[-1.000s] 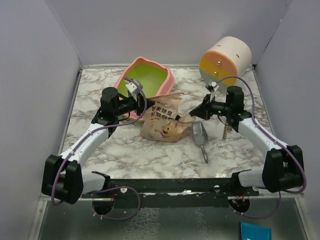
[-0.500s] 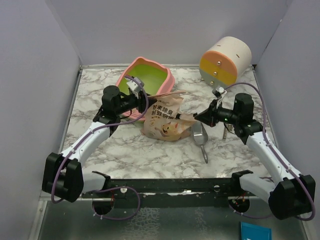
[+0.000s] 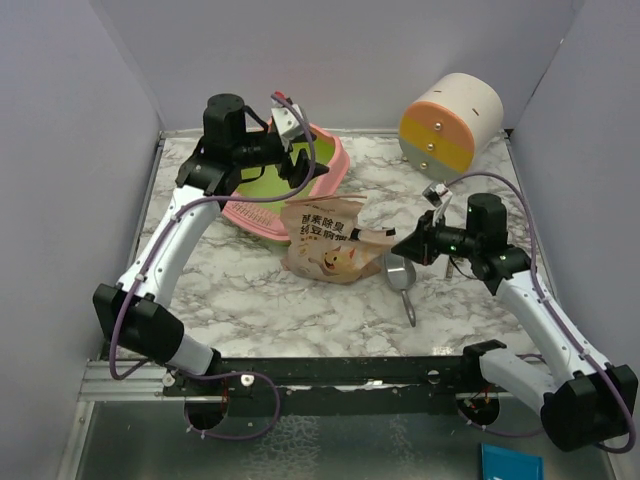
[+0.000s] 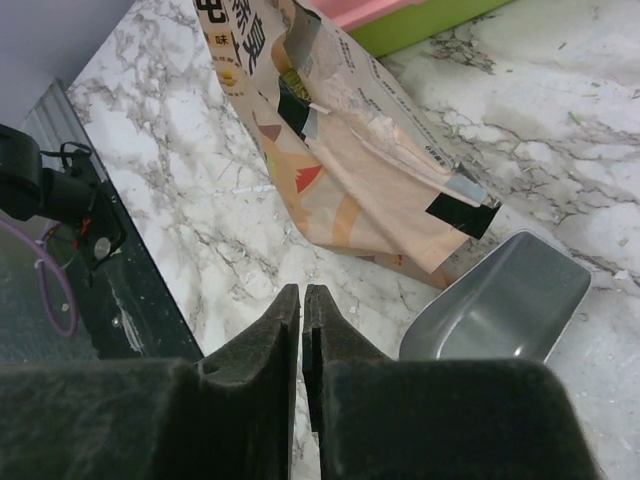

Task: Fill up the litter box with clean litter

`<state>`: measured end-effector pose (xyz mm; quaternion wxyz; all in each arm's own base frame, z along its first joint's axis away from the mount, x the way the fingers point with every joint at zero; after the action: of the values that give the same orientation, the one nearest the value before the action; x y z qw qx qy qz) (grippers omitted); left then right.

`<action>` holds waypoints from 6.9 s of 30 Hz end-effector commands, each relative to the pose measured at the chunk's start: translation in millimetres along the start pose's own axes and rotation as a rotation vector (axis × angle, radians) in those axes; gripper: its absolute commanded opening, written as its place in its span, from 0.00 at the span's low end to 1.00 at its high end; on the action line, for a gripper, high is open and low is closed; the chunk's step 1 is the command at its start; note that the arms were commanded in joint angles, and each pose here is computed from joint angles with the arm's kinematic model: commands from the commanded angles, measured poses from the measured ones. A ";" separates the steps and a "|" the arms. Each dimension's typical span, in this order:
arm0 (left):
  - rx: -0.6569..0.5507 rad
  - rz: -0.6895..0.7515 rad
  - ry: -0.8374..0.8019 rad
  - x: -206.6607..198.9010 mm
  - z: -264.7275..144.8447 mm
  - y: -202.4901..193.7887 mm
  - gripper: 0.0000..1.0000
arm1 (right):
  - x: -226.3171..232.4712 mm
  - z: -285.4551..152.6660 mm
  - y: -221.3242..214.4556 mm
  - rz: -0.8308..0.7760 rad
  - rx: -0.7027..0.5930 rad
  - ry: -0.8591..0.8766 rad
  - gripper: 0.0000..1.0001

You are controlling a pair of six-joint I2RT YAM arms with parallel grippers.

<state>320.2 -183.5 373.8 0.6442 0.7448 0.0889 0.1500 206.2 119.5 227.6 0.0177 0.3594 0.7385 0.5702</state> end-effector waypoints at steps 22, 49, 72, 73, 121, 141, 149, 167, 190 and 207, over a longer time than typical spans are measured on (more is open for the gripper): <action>0.507 0.095 -0.207 -55.6 10.9 -52.8 0.65 | 0.5 -18.5 36.8 0.051 0.061 -0.206 0.48; 0.449 0.412 0.002 -56.9 21.3 -53.4 0.16 | -2.8 -10.1 30.4 0.088 0.085 -0.165 0.44; -0.031 0.751 0.196 -79.7 -0.4 -38.5 0.00 | -19.0 59.4 78.4 -0.009 0.126 0.124 0.44; -0.048 0.761 0.211 -78.8 -0.8 -35.9 0.00 | -18.5 63.1 76.5 -0.014 0.138 0.126 0.44; -0.221 0.693 0.268 -96.5 -23.5 -20.0 0.00 | -33.6 93.5 101.7 0.096 -0.135 -0.391 0.01; -0.178 0.518 0.383 -84.2 -22.6 -20.4 0.14 | 23.0 1.9 133.7 0.019 -0.255 -0.456 0.56; -0.185 0.027 0.497 -96.6 -54.7 20.4 0.30 | -11.4 -12.7 49.6 0.227 -0.096 -0.815 0.61; -0.040 -0.345 0.395 -142.8 -79.3 -20.1 0.20 | -46.4 16.3 -77.5 0.463 0.249 -0.955 0.57; 0.085 -0.299 0.356 -130.4 -72.1 18.7 0.27 | -41.0 0.5 -41.8 0.346 0.152 -0.971 0.01; -0.007 -0.253 -0.036 -115.9 -8.1 95.6 0.68 | 34.9 -62.5 114.9 -0.091 -0.155 -0.668 0.01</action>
<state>223.1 -225.7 416.9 0.6167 0.7397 0.2531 0.0921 205.2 77.8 376.2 0.3722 0.5515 0.5606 0.4930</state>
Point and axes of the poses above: each gripper's point midway between its finger pads, its own z axis out along the fingers, its own x axis along the line the jaws close on, y = z × x, the point moved 8 cm from there along -z, back along the fingers, and after that the axes turned 2 degrees about -z, right-handed, at the moved point
